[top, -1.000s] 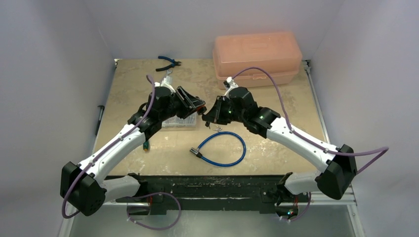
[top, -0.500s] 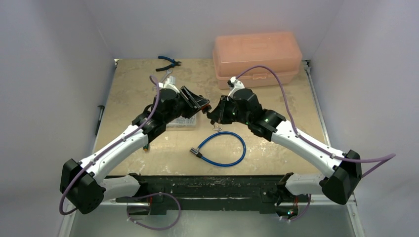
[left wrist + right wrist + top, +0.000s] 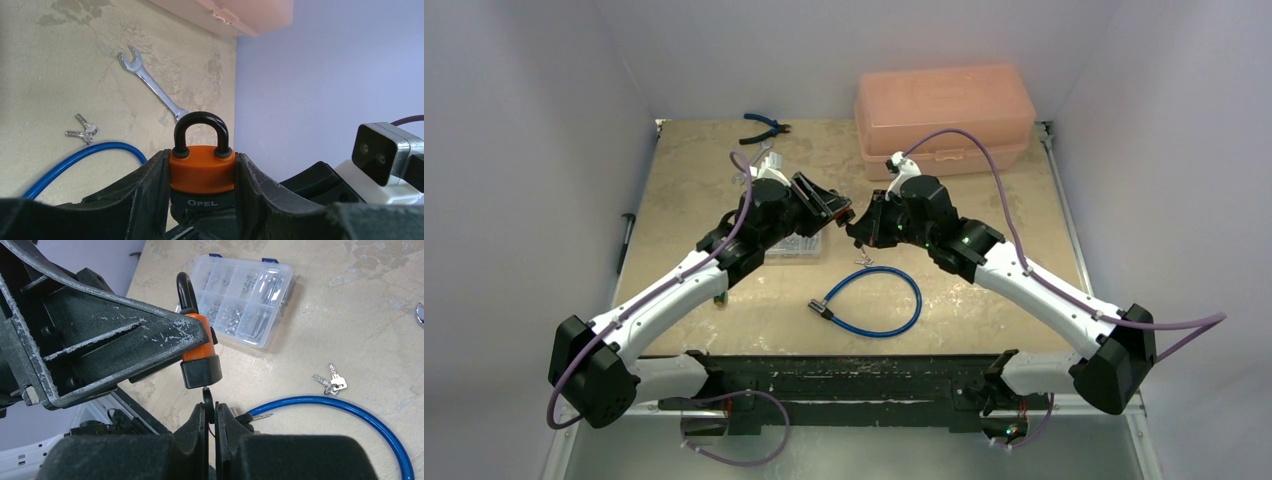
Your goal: Unlock with the key
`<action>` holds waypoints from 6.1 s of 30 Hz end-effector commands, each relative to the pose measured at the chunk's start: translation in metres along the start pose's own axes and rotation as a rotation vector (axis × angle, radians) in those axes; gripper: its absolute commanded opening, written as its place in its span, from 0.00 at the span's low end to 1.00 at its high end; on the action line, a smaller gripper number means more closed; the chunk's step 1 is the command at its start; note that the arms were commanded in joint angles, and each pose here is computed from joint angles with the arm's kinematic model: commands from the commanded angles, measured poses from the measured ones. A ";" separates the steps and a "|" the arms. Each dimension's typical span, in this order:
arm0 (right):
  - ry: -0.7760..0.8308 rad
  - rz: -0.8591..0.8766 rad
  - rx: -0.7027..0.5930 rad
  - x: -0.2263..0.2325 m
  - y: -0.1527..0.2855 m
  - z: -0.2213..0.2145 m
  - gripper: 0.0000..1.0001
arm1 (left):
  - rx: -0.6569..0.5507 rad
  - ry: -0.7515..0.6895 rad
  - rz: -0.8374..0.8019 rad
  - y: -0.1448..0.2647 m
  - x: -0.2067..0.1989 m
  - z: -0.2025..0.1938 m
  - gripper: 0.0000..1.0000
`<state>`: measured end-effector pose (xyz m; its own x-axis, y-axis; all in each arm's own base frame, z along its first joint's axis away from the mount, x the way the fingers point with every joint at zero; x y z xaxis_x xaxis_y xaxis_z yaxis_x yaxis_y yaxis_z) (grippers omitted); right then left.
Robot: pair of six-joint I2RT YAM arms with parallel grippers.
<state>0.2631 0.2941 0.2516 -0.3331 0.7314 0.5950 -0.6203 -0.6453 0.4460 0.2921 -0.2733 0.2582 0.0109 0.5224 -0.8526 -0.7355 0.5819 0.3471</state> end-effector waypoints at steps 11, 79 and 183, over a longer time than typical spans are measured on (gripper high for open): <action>-0.025 0.053 -0.331 0.015 0.013 0.091 0.00 | 0.239 -0.049 -0.169 0.027 -0.037 -0.052 0.00; 0.010 0.561 -0.140 0.082 0.067 0.099 0.17 | -0.077 -0.183 -0.614 0.099 -0.108 -0.004 0.00; 0.235 0.365 -0.171 0.068 0.042 0.015 0.00 | -0.236 -0.177 -0.165 0.084 -0.040 0.032 0.87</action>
<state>0.2364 0.3129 0.2715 -0.5995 0.5942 0.5362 -0.5709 -0.7871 0.2338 0.2562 -0.2289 0.3197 0.1165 0.4634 -0.8785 -0.8576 0.4930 0.1463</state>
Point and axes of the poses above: each gripper's point midway between its finger pads, its own y axis back along the fingers, its own x axis along the line the jaws close on, z = x × y, the point moved 1 cm from there along y, back along the fingers, and after that the axes turned 3 degrees about -y, right-handed, at the moved point
